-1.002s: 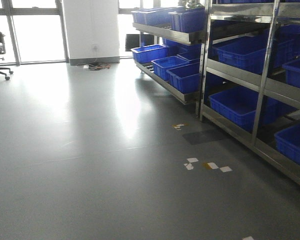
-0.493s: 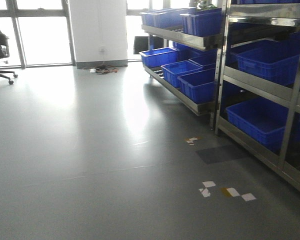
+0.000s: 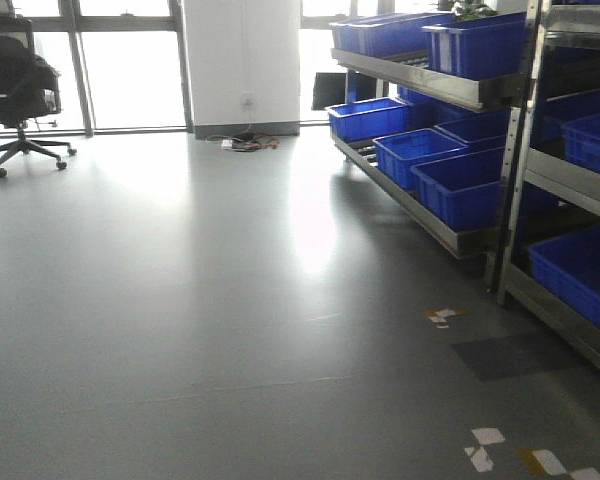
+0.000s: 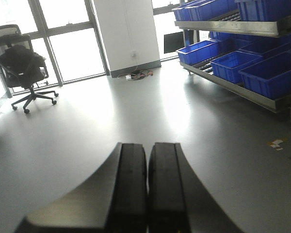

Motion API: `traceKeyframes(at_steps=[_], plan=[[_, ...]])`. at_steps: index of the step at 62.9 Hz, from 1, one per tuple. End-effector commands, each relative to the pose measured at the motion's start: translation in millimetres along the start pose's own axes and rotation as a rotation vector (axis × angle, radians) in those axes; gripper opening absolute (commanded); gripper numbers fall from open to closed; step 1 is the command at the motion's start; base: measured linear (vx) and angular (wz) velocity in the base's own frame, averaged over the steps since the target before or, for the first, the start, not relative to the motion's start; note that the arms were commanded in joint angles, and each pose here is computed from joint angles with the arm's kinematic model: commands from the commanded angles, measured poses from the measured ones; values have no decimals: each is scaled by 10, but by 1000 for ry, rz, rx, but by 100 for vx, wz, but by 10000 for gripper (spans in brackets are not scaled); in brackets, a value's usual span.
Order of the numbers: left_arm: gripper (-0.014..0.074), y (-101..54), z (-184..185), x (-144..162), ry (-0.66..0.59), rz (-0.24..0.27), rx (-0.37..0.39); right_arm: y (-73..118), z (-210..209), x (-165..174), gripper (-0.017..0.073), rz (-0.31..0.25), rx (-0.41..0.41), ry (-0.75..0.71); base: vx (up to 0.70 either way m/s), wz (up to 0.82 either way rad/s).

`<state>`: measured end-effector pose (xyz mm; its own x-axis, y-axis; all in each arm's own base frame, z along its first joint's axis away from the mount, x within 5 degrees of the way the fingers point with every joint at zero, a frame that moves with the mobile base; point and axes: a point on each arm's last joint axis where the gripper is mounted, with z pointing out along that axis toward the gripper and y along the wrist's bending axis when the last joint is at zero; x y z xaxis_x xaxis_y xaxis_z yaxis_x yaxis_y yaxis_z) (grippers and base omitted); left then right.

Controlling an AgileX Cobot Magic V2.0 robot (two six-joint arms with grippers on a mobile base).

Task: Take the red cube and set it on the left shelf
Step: 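Drive the base away from the table holding the red cube, then turn and drive the base up to the shelf of blue bins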

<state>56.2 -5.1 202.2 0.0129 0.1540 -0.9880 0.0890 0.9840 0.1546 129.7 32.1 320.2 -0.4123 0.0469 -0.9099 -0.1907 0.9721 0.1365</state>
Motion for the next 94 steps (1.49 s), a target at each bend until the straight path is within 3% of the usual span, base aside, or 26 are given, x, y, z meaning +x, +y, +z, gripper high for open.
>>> traceKeyframes(at_steps=[1,39,94], plan=[[101,1,12,2,-55,-8,-10,8,-44,-166,29,-9,-2,-115,48,13],[101,1,12,2,-55,-8,-10,8,-44,-166,29,-9,-2,-115,50,29],[101,1,12,2,-55,-8,-10,8,-44,-166,29,-9,-2,-117,44,63]])
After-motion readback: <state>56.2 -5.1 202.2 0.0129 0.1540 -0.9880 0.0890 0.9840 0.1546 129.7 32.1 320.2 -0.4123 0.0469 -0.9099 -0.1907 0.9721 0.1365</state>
